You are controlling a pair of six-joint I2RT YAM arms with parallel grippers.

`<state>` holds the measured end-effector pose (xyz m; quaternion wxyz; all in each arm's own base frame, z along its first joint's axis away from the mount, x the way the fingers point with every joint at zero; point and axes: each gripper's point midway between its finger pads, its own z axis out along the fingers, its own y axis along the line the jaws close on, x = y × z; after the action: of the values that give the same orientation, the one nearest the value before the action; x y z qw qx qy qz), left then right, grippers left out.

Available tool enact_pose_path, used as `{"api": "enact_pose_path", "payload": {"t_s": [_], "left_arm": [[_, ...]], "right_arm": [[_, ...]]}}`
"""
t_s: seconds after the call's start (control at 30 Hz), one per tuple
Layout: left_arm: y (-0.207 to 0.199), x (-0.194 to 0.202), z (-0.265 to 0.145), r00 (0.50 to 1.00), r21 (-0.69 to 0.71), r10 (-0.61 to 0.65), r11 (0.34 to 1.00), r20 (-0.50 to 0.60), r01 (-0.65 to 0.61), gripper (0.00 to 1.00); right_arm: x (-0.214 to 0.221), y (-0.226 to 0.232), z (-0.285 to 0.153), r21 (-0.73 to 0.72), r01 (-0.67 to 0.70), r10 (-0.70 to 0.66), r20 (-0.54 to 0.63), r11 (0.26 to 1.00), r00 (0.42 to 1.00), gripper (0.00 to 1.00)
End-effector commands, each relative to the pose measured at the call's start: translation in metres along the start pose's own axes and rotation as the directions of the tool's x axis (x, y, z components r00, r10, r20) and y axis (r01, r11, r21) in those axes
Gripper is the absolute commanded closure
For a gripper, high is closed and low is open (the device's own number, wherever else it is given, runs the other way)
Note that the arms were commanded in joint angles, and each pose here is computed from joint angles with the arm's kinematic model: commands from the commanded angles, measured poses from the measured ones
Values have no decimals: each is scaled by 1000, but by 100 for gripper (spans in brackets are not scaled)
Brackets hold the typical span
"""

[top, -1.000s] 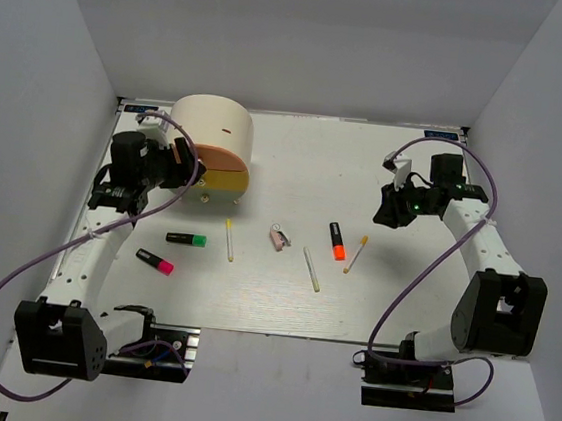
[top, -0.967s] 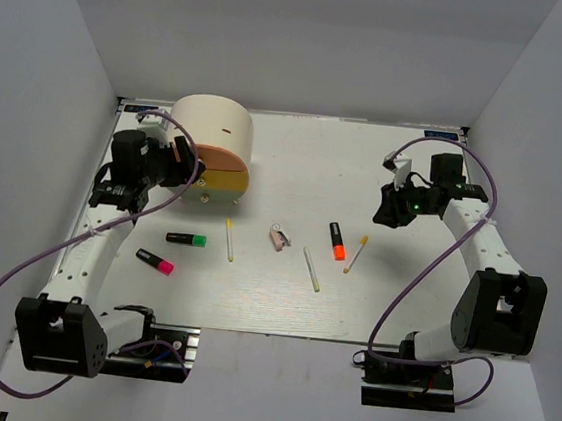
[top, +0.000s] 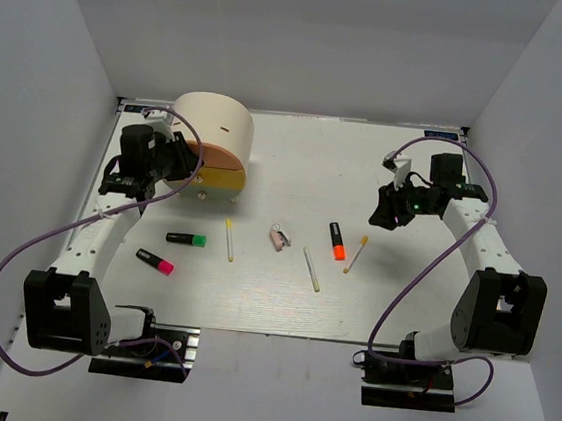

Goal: Sort the stationery into containers
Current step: Open the drawer in the storage box.

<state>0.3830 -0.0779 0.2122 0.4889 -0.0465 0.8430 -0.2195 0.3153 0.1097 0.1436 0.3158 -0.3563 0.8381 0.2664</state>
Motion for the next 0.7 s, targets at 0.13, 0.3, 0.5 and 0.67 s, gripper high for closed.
{"api": "enact_pose_path", "payload": {"t_s": [0.13, 0.3, 0.5, 0.67], "left_arm": [[-8, 17, -23, 1000, 49, 8, 999, 20, -8, 84], [-13, 39, -40, 1000, 73, 8, 997, -4, -7, 84], [-15, 49, -53, 1000, 73, -10, 997, -4, 10, 84], [-13, 49, -52, 1000, 64, -20, 998, -3, 20, 24]], "right_arm": [[-4, 8, 0, -36, 28, -28, 12, 999, 1000, 40], [6, 12, 10, -86, -48, 46, -34, 995, 998, 34], [11, 14, 26, -88, -108, 100, -85, 990, 991, 32], [20, 6, 45, 3, -146, 144, -166, 989, 975, 32]]}}
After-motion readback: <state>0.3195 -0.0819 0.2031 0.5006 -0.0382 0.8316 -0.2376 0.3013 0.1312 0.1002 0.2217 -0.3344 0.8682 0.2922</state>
